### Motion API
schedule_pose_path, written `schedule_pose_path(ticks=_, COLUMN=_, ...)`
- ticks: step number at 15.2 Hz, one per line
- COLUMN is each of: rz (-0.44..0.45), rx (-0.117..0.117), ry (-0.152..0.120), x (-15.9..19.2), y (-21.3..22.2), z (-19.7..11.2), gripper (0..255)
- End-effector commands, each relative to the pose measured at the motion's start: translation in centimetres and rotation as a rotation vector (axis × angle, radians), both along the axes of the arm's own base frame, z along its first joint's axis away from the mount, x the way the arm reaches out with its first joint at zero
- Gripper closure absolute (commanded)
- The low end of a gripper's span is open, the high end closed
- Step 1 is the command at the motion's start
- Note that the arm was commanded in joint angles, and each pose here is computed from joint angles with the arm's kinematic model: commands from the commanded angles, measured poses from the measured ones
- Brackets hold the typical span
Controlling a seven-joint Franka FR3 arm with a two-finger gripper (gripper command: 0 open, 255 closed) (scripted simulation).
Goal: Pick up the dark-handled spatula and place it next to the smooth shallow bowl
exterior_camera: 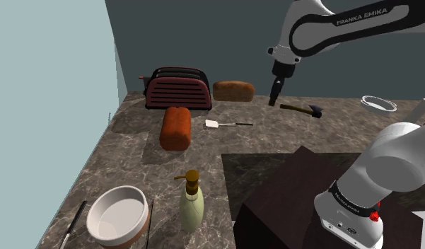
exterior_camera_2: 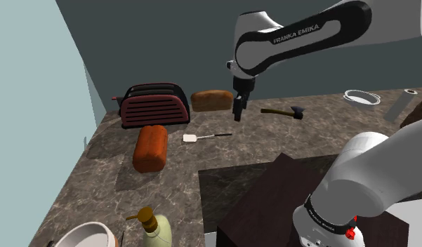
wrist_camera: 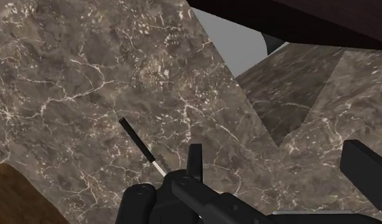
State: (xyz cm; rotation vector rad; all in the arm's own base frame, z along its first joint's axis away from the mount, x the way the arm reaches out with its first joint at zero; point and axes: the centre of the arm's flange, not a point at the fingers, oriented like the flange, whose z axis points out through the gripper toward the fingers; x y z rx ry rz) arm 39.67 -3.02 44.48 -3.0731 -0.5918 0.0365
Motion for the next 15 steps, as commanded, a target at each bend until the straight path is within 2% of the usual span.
schedule_pose_path(ticks=1, rz=0.043, rx=-0.004, ry=0.001, x=2.1, y=-0.8, z=-2.1, gripper=0)
schedule_pose_path(ticks=15, rz=0.328, rx=-0.026, ry=0.016, x=14.6, y=-3.6, z=-15.5, gripper=0)
